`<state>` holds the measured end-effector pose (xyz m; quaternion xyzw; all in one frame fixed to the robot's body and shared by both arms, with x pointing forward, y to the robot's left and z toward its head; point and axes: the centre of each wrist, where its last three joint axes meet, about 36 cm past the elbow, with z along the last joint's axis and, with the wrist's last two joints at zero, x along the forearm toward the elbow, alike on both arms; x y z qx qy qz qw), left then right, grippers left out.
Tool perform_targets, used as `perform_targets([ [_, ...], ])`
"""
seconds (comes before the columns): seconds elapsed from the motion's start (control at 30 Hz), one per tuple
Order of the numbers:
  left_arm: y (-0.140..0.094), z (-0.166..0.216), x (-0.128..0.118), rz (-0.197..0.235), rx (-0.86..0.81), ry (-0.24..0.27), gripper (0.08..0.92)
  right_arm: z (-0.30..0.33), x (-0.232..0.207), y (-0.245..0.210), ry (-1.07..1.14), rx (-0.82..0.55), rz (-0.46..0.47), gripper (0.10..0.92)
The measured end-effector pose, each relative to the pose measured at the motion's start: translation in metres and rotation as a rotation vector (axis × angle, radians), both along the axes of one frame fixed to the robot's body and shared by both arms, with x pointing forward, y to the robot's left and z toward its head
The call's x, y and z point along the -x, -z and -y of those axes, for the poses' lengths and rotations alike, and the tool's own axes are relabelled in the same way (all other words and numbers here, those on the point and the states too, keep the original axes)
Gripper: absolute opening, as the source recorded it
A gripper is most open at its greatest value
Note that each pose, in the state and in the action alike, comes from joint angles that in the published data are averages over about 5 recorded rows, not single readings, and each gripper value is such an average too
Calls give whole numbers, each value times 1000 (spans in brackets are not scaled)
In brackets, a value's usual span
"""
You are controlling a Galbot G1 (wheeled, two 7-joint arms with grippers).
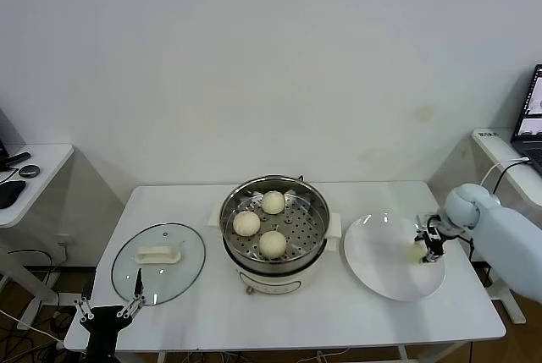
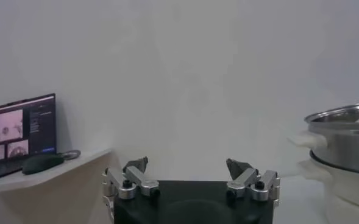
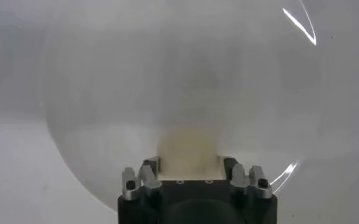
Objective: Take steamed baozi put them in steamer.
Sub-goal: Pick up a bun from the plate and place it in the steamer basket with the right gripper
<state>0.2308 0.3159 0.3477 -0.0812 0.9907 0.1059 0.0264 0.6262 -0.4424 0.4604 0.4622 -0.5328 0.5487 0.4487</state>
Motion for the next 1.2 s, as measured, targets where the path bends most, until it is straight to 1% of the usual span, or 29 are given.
perform_targets([
  [0.2,1,1,-2,4,5,3,823,-7,0,-28,-1,-6,25,485],
  [0.4,0,5,-7,12,11,14,823,-27,-4,-83,-21,-38,83,479],
  [0.63,-1,9,-12,17,15,30,823,-89,-13,-166,-92,-124,163,493],
  [0.77,-2,8,-13,18,12,34,823,-137,-10,-201,-141,-181,174,499],
  [0.93,-2,7,-15,20,10,32,823,-192,-2,-219,-173,-235,149,501],
  [1.2,-2,6,-15,22,14,19,823,-261,2,-211,-166,-255,107,501],
])
